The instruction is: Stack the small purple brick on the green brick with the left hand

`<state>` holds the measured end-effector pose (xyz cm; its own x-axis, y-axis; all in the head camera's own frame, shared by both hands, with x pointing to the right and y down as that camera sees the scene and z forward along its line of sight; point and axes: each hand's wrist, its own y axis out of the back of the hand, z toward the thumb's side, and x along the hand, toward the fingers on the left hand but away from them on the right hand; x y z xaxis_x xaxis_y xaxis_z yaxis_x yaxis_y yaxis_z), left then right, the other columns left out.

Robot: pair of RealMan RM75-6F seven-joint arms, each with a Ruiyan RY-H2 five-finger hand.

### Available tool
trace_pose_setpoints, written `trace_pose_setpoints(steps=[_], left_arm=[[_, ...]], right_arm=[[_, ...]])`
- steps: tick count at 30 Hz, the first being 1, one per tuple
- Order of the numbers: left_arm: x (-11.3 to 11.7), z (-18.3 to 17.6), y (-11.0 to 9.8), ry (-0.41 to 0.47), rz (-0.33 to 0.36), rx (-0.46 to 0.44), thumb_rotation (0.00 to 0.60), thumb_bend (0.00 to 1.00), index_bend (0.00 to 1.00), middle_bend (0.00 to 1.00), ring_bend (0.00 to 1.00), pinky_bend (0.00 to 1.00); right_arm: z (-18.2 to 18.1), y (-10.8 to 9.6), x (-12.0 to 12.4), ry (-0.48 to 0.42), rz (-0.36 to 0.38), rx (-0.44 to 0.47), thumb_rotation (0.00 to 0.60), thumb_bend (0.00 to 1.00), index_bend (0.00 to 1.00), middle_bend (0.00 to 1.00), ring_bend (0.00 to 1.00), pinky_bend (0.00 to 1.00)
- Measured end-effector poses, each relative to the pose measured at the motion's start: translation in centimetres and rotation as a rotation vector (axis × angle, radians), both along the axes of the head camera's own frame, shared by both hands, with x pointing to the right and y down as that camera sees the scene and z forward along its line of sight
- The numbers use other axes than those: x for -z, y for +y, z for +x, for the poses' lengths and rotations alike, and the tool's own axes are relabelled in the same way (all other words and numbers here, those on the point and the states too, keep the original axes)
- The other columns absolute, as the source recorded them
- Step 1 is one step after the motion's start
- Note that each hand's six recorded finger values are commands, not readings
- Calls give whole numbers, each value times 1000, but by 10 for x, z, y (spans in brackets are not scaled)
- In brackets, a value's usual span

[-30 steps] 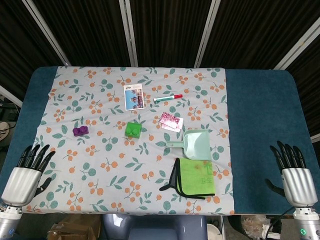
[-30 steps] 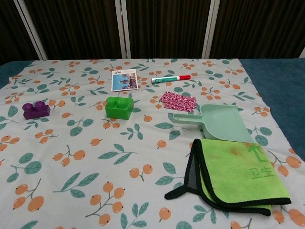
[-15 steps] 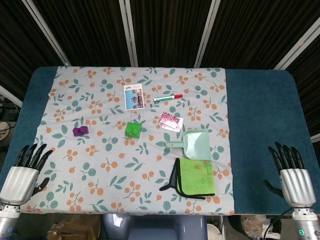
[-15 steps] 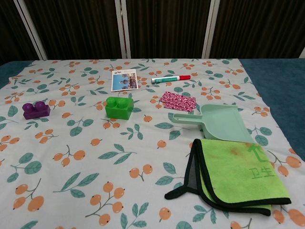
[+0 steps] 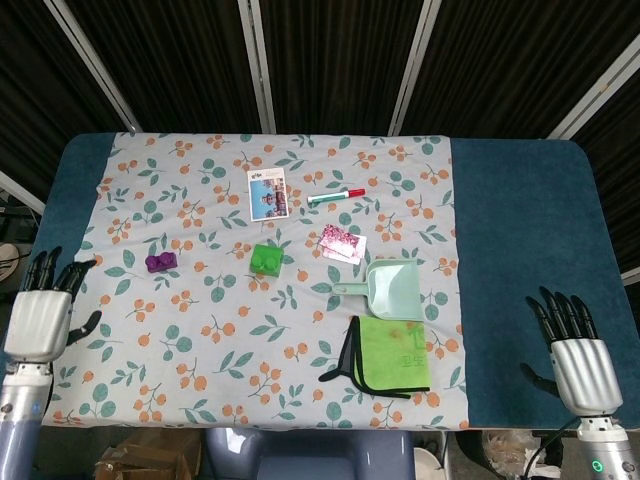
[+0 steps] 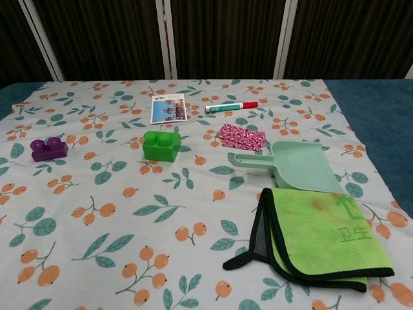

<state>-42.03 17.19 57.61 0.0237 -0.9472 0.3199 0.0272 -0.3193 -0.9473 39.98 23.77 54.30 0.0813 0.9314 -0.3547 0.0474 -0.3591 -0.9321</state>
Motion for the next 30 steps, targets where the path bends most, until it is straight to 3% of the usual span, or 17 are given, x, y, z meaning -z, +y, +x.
trace_pose_setpoints(steps=[4, 10, 22, 30], left_arm=[[-19, 5, -33, 16, -31, 109, 600, 271, 193, 233, 3, 0], [-58, 31, -62, 42, -120, 229, 600, 271, 202, 236, 5, 0], [-118, 61, -85, -63, -174, 248, 600, 271, 219, 246, 11, 0], [-135, 68, -90, -149, -186, 230, 600, 271, 230, 256, 12, 0]], right_arm=[[-3, 1, -3, 3, -12, 7, 600, 167, 101, 46, 7, 54], [-2, 2, -6, 4, -26, 3, 600, 167, 101, 46, 7, 55], [-1, 2, -12, 14, -49, 3, 600, 168, 101, 46, 7, 54], [-1, 0, -16, 23, -60, 0, 600, 168, 101, 46, 7, 54]])
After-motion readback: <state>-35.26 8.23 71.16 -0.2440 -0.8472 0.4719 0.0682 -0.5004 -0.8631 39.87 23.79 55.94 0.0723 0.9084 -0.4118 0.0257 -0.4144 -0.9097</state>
